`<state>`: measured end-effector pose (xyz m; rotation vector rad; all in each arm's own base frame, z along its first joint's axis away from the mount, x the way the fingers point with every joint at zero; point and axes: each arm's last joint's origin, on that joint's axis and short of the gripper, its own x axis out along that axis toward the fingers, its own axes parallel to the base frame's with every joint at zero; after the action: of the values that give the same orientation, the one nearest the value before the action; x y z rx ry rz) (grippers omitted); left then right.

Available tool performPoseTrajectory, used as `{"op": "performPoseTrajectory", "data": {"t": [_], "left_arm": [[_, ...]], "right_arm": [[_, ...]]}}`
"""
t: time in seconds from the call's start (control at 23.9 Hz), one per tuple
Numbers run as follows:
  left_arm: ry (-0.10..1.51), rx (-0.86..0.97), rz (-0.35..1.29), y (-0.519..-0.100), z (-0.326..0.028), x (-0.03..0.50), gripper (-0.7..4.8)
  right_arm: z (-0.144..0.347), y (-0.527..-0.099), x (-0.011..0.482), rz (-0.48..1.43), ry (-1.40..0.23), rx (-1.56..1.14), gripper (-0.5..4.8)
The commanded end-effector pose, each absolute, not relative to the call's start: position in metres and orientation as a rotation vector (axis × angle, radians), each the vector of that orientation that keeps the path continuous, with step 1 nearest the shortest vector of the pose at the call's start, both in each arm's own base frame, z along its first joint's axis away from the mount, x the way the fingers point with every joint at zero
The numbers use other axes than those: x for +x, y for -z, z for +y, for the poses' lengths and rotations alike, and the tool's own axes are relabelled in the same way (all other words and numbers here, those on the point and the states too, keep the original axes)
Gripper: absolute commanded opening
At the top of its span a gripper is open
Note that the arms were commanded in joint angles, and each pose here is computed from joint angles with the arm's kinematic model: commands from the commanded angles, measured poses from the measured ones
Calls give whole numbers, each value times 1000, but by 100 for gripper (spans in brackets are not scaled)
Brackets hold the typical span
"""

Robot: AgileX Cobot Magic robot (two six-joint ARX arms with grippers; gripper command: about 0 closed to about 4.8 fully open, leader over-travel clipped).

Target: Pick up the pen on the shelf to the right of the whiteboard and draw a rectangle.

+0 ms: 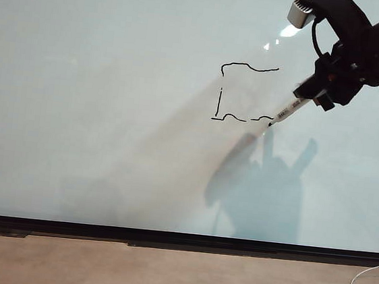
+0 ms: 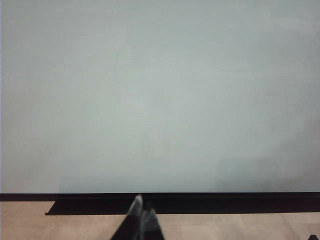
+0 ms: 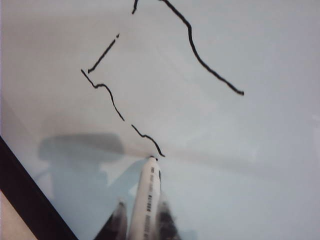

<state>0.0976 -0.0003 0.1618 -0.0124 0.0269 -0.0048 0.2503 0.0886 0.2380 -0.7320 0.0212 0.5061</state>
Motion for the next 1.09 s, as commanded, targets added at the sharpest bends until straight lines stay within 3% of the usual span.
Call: {"op": "performPoseTrajectory", "data": {"t": [0.04,1.09], "left_arm": [[5,-8,18,-163,0,97,-5],[5,-8,18,-163,0,97,-4]], "right_arm": [[88,-247,251,-33,-476,-734,-5],[84,-273,239,-129,-430,-733,-5]]}}
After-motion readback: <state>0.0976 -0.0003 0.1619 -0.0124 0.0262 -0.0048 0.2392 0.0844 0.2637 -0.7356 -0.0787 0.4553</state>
